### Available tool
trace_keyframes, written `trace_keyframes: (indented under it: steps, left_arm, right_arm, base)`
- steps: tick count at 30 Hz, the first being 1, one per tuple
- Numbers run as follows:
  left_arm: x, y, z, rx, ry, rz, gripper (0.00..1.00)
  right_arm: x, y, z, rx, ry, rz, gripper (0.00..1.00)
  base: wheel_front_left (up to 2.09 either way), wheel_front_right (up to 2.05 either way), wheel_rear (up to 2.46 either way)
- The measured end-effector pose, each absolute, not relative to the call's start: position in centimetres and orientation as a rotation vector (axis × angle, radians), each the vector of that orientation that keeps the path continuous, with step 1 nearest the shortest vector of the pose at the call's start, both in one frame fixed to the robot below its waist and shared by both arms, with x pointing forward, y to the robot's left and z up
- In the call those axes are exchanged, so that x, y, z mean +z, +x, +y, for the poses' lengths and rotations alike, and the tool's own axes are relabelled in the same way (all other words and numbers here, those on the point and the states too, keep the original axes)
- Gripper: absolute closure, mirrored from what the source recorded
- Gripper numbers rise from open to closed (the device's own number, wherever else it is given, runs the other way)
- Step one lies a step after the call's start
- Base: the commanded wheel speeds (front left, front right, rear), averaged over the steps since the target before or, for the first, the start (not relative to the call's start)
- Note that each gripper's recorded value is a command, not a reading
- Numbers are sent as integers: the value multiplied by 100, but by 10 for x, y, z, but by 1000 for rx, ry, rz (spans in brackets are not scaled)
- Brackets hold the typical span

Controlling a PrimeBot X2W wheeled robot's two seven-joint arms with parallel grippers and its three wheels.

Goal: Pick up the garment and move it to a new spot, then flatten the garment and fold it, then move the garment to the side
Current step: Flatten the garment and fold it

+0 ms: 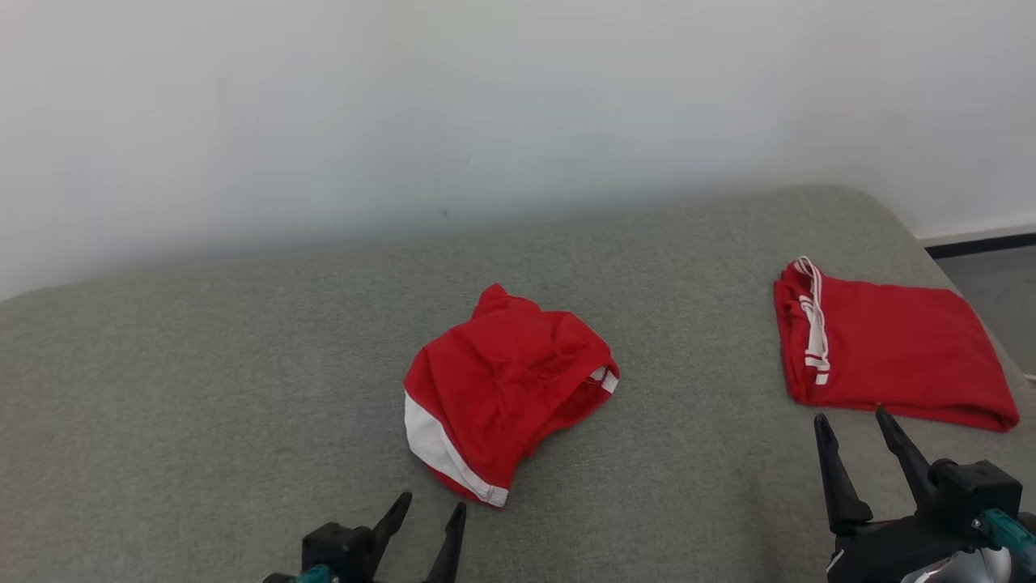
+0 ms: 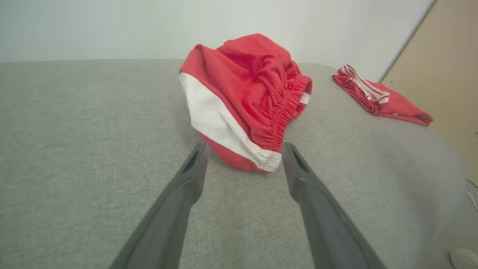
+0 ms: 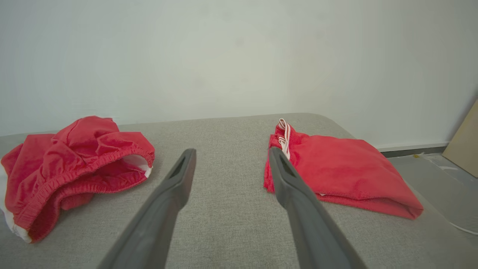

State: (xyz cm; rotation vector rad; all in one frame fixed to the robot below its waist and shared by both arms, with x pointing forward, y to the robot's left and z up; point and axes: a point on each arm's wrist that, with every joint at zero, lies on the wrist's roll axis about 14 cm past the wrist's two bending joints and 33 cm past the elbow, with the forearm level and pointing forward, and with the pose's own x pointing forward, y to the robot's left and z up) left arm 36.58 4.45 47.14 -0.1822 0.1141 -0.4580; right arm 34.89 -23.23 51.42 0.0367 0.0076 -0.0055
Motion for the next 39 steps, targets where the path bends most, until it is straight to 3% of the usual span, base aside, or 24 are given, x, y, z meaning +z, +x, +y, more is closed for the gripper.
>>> trace_keyframes:
  steps: [11, 23, 24, 25, 30, 39]
  left_arm:
    - [430, 384, -4, -532, -127, 281, 0]
    - [408, 403, -13, -447, -126, 349, 0]
    - [410, 406, -13, -439, -133, 341, 71]
    - [411, 408, -12, -431, -138, 336, 100]
    - [439, 427, 0, -363, -219, 248, 100]
    - [604, 464, 24, -345, -301, -266, 100]
  right_arm:
    - [508, 324, -279, -149, 25, 30, 0]
    - [498, 307, -299, -220, 17, 68, 0]
    - [498, 307, -299, -220, 17, 69, 0]
    - [498, 307, -299, -219, 17, 68, 0]
    - [501, 310, -298, -214, 17, 60, 0]
    - [504, 319, -285, -175, 28, 43, 0]
  base:
    - [0, 0, 0]
    - [0, 0, 0]
    - [0, 0, 0]
    - [0, 0, 0]
    - [0, 0, 0]
    - [0, 0, 0]
